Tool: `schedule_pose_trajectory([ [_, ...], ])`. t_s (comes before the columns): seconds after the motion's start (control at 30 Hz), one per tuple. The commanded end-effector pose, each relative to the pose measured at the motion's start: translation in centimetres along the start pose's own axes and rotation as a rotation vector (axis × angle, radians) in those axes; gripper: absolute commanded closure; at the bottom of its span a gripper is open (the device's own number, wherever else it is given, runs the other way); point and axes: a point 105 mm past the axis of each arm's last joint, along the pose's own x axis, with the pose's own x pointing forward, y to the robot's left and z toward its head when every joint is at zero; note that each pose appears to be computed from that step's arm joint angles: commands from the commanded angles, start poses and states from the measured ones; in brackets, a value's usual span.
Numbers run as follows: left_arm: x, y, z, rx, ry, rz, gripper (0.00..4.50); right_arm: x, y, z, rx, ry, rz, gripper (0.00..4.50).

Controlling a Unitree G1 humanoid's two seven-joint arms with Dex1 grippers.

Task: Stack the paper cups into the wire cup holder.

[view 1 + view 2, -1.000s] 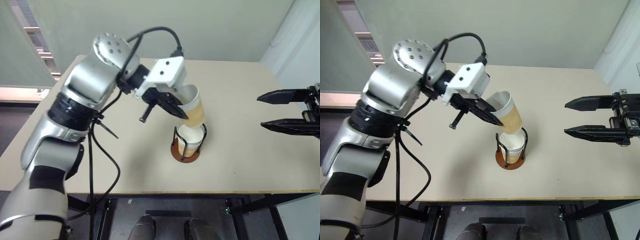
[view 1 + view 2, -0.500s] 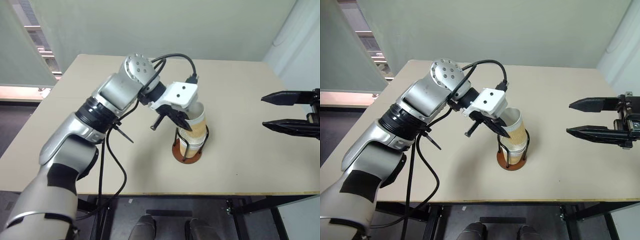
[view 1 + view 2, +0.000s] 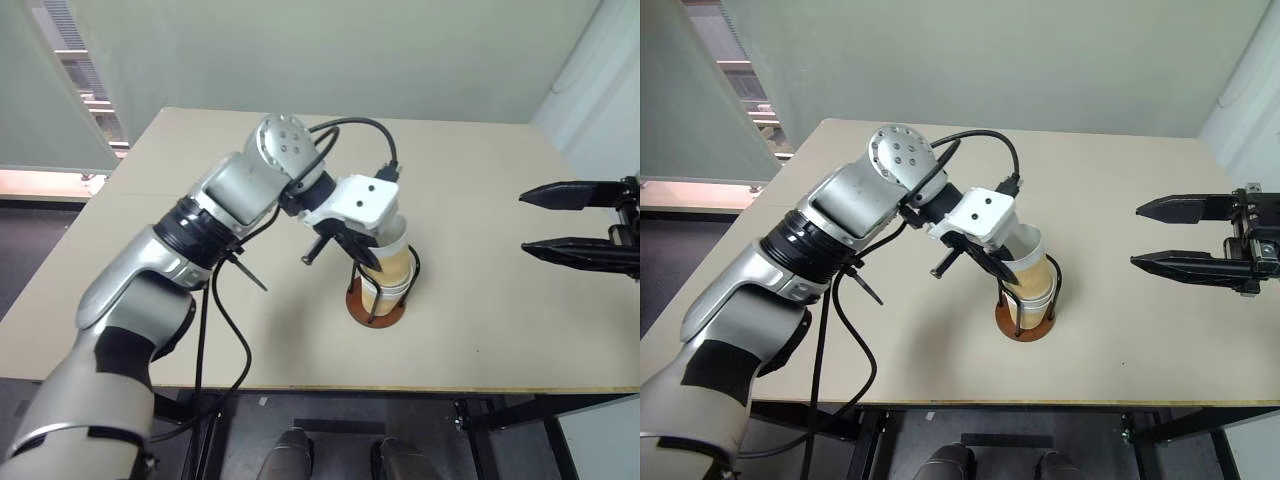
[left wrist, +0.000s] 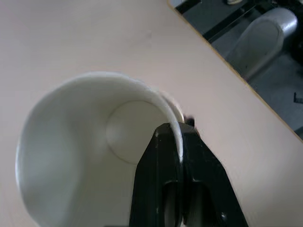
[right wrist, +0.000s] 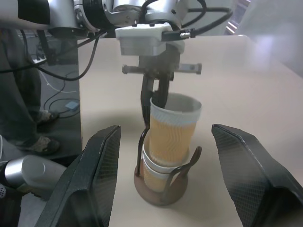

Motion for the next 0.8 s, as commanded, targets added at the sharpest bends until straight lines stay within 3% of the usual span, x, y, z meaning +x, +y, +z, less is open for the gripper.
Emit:
schedule_pose_trajectory([
  [0.03,-1.6,0.3,1.9,0.066,-0.001,0.000,2.85,-0.3,0.1,0.7,-0.040,0.019,-0.001,1.34],
  [0.3,-5.2,1.5,2.6,0.022,-0.079,0.175,0.20,-0.6,-0.4,-0.8,-0.063,0.145,0.033,1.34],
  [0.33,-6.4,1.5,2.5,-0.003,-0.099,0.232,0.06,-0.5,-0.5,-0.8,-0.065,0.144,0.036,1.34],
  [0.47,-12.2,0.8,0.4,-0.154,-0.138,0.518,0.06,-0.1,-1.1,-1.7,-0.053,0.151,0.049,1.34],
  [0.6,-17.4,-2.4,-4.1,-0.372,-0.090,0.850,0.06,0.6,-1.3,-2.8,-0.019,0.158,0.092,1.34],
  [0.7,-18.6,-6.1,-7.5,-0.537,0.005,0.998,0.06,1.2,-2.2,-3.5,-0.025,0.160,0.115,1.34],
  [0.8,-18.0,-9.5,-9.1,-0.644,0.064,1.043,0.06,2.3,-2.9,-3.5,-0.040,0.148,0.157,1.34],
])
